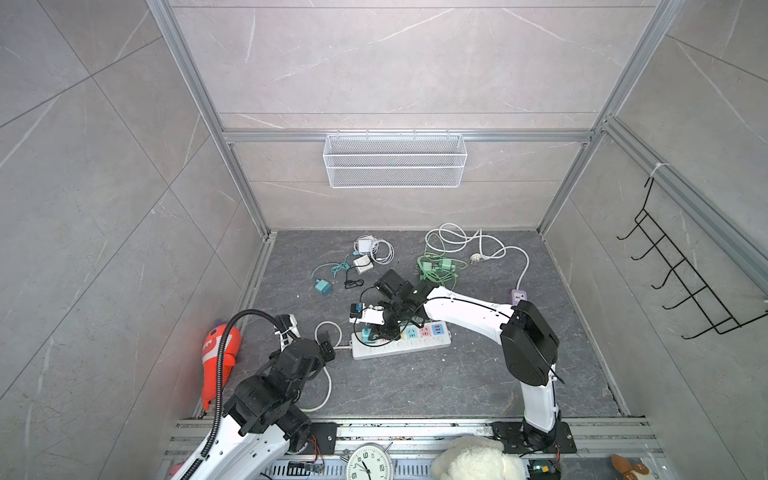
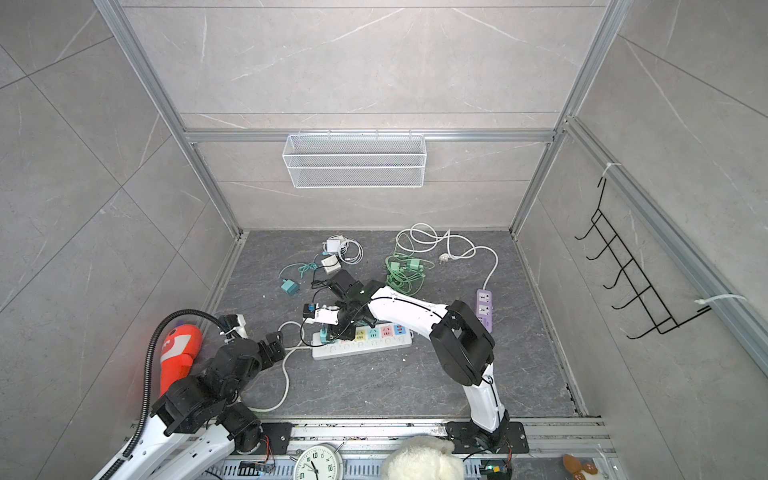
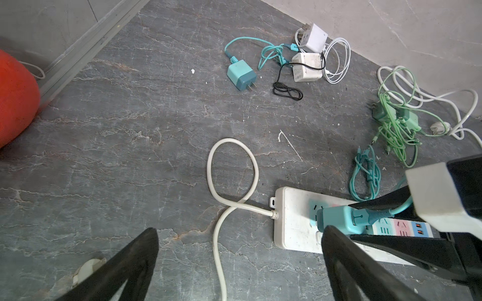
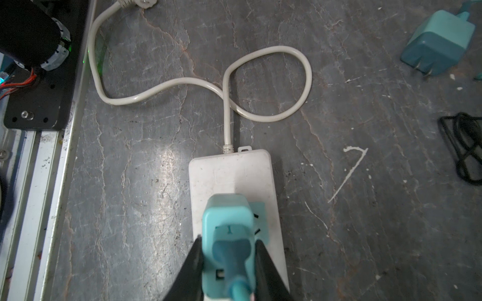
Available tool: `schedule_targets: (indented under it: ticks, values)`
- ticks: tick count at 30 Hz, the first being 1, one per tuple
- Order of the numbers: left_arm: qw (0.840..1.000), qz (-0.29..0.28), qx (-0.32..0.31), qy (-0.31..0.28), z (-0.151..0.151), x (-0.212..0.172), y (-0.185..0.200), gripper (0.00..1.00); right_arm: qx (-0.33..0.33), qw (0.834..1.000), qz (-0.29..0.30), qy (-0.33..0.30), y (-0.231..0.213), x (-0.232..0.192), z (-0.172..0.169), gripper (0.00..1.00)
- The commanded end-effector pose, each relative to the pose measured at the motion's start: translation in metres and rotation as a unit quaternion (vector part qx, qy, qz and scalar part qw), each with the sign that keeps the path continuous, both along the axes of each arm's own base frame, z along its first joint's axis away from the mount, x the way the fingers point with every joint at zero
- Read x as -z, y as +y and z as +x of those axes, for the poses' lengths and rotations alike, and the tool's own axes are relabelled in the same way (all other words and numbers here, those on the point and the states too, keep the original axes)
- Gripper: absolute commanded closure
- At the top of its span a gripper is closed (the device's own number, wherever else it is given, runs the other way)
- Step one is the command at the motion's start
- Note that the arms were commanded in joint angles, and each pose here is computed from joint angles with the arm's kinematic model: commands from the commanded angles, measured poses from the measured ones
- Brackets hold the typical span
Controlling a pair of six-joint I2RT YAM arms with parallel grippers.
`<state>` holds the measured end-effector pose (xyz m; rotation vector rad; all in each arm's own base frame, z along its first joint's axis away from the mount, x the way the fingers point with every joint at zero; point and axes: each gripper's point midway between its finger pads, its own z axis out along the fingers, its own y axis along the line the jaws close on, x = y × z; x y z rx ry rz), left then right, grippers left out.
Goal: Insert the plug
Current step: 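Lower the teal charger with the right gripper and press prongs into the end socket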
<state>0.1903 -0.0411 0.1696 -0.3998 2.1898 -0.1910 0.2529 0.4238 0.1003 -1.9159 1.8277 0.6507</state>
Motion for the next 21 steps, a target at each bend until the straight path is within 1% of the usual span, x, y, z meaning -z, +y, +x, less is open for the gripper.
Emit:
schedule_targets:
  ticks: [1,11,21]
  values:
    - [1.0,0.007,-0.018,-0.009,-0.001,-0.004,0.009,0.0,-0.012,1.0,-0.01,0.006,-0.001,0.005,-0.003,0.95]
    - [1.0,0.01,-0.019,-0.007,0.001,0.0,0.007,0.0,-0.003,1.0,-0.012,0.004,-0.01,0.009,0.005,0.95]
    - [1.0,0.002,-0.026,-0.008,-0.001,0.002,0.009,0.0,-0.013,1.0,-0.019,0.013,-0.014,0.016,0.003,0.95]
